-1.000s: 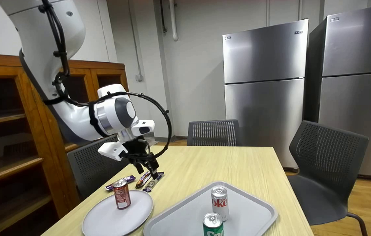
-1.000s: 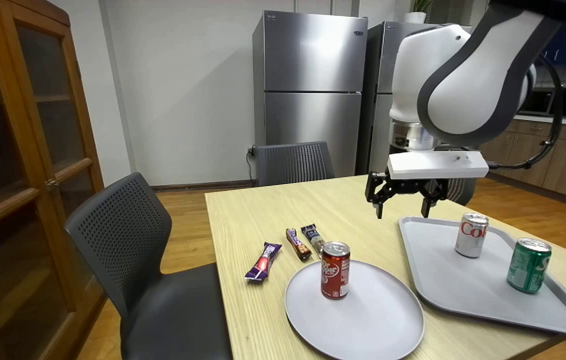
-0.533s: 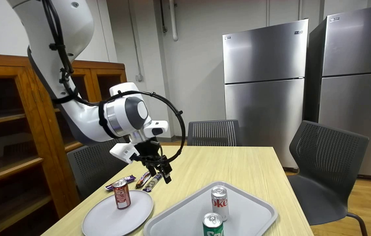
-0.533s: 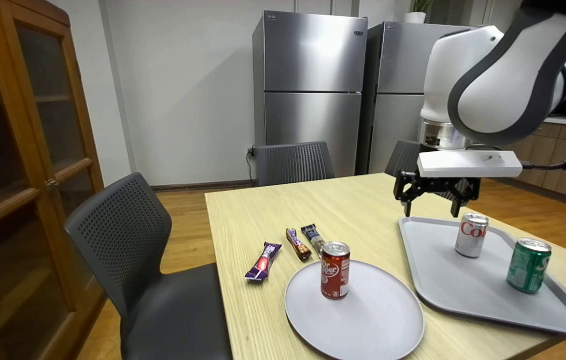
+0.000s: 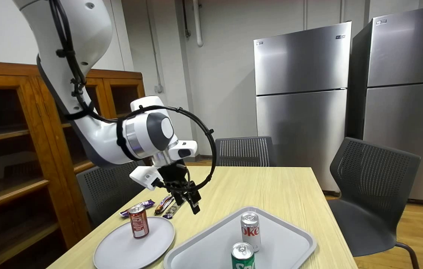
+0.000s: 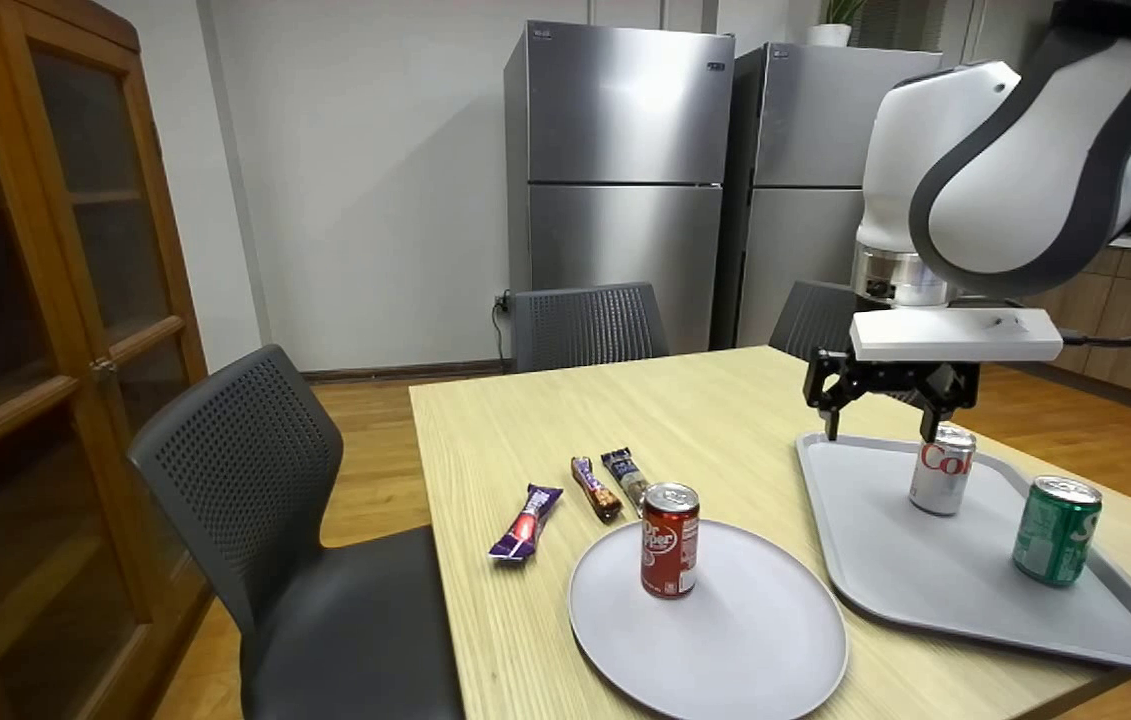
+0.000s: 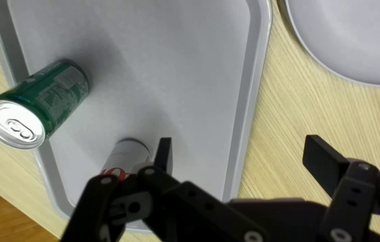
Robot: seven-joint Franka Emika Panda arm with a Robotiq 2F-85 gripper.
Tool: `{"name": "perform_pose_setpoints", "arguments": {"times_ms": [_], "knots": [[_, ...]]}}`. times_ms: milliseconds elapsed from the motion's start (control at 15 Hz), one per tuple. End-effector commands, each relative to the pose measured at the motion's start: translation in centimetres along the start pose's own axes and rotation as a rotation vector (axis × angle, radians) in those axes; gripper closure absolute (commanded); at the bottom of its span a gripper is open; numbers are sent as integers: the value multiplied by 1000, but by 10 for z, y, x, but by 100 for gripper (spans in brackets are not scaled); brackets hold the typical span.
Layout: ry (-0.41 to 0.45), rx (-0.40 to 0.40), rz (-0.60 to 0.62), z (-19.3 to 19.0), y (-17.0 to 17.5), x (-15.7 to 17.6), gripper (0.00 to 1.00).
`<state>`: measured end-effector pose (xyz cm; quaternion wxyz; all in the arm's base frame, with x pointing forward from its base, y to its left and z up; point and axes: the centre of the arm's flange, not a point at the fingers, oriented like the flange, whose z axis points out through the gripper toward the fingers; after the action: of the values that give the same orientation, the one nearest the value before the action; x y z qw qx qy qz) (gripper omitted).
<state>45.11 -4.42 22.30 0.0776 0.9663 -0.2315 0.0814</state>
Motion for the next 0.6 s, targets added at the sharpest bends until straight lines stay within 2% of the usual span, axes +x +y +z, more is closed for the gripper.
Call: {"name": "perform_pose_setpoints", "arguments": {"times_ms": [0,533], "knots": [[0,0,0,0,0,0,0],[-25,41,15,-7,15,13,0]]}}
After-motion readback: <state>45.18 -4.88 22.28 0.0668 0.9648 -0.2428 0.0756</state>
